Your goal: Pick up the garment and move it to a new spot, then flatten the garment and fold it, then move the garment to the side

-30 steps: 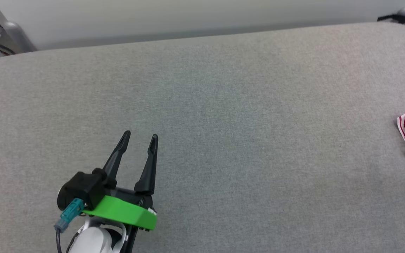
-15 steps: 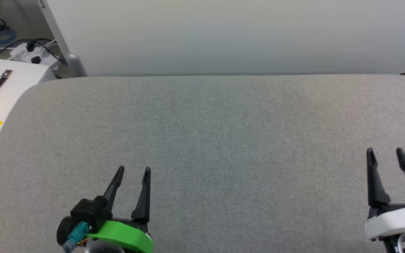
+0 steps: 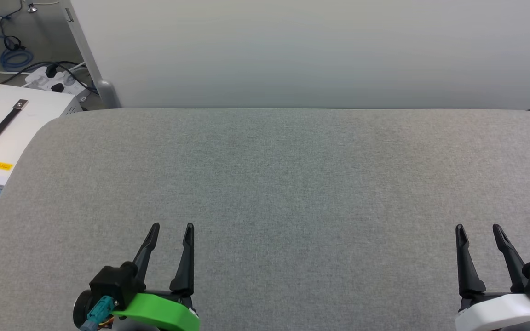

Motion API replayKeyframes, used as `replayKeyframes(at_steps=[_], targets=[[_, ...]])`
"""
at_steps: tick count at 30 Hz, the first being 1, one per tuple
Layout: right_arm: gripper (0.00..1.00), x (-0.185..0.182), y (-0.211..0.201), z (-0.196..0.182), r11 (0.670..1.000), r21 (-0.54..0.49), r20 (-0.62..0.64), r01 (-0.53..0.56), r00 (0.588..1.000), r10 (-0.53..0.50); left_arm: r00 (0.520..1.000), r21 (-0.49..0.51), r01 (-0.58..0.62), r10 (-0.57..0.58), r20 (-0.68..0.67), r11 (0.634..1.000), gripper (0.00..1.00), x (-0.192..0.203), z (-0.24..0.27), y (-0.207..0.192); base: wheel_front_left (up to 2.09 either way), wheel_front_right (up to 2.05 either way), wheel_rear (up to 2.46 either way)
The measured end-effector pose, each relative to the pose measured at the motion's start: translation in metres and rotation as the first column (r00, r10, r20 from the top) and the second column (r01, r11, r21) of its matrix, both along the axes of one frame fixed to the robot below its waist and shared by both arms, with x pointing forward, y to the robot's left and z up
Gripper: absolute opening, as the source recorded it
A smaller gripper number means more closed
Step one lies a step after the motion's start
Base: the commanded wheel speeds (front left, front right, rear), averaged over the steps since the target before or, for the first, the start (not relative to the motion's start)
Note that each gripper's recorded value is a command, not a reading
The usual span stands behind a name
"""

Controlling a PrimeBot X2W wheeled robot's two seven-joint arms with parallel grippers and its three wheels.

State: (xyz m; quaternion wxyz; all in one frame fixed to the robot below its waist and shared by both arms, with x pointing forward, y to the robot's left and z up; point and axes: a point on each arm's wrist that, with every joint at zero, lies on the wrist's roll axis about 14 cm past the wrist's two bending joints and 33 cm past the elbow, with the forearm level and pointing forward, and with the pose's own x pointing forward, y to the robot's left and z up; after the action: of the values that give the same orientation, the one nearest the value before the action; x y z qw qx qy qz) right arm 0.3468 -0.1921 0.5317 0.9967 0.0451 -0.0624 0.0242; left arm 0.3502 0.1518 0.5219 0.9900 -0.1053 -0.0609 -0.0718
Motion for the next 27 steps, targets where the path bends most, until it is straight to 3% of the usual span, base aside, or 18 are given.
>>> replayKeyframes(at_steps=[15, 16, 27], targets=[[1.00, 0.0002, 0.0030, -0.0024, 1.000, 0.001, -0.003, -0.005, 1.000, 0.005, 1.000, -0.014, -0.017, 0.017, 0.004, 1.000, 1.00, 0.0002, 0.0010, 0.0031, 0.00, 0.00, 0.00], [0.00, 0.0002, 0.0032, -0.0026, 1.000, 0.001, -0.003, -0.005, 1.000, 0.005, 1.000, -0.014, -0.018, 0.018, 0.004, 1.000, 0.00, 0.0004, 0.0010, 0.0034, 0.00, 0.00, 0.00], [0.00, 0.0002, 0.0033, -0.0043, 1.000, -0.001, -0.014, -0.006, 1.000, 0.006, 1.000, -0.009, -0.013, 0.013, -0.006, 1.000, 0.00, 0.0010, -0.0001, 0.0020, 0.00, 0.00, 0.00]])
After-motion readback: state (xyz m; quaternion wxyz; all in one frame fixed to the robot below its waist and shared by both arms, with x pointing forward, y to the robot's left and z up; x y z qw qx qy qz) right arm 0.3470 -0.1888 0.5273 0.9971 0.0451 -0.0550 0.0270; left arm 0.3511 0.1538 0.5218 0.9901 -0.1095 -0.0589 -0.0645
